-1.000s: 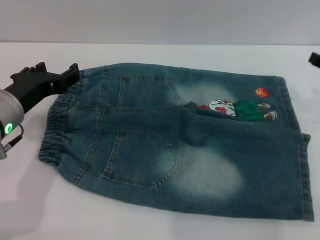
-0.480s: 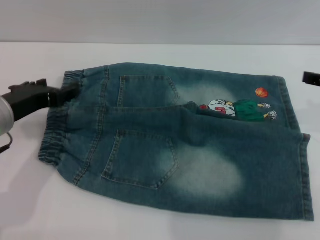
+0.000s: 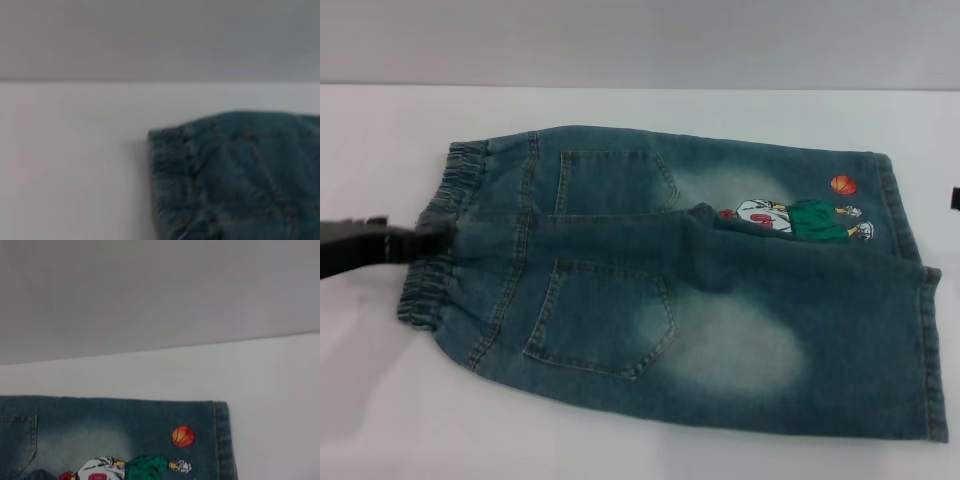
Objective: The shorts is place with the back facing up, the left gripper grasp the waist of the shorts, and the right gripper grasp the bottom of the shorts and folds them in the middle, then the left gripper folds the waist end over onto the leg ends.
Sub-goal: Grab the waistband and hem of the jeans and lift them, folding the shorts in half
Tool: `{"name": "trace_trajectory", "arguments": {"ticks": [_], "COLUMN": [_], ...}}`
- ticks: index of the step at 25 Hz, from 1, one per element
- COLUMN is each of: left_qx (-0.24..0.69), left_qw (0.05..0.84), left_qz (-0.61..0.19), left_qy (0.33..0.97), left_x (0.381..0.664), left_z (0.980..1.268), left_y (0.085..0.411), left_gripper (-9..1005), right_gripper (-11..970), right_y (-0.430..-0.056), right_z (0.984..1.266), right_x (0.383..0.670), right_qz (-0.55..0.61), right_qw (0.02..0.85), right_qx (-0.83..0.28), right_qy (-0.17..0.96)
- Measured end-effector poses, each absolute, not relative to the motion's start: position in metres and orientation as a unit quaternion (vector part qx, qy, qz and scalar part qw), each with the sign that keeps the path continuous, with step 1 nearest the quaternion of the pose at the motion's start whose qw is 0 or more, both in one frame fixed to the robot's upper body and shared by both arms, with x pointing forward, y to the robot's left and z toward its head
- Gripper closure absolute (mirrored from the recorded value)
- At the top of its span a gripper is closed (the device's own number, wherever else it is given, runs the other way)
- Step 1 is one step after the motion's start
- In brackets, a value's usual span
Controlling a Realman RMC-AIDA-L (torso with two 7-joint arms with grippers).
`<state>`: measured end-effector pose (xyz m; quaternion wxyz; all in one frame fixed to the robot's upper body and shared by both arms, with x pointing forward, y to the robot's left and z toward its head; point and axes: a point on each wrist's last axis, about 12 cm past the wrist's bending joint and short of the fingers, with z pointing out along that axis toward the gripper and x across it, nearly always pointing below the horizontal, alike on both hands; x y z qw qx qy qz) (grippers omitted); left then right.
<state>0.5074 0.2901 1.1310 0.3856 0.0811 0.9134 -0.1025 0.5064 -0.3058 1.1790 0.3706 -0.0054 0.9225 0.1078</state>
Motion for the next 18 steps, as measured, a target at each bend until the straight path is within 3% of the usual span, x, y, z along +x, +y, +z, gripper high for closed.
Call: {"name": "trace_trajectory", "arguments": {"ticks": [5,18], "left_qx": [0.066,0.079], "left_qw": [0.343,0.275], "left_qz": [-0.072,-0.088], "left_qy": [0.934,0.954], "left_x": [0.505,0.517], "left_z": [1.122,1.103], "left_y": [0.298,0.284], "left_gripper": [197,197], "right_gripper": [308,307], "right_y": [-0.303,-0.301], "right_z": [1.168,1.166], "right_x": [0.505,0.509], "right_qz": [0.12,0.124], "right_qw": [0.353,0.354], "right_qx": [0.001,0.001], "right_qy": [0.928,0.927]}}
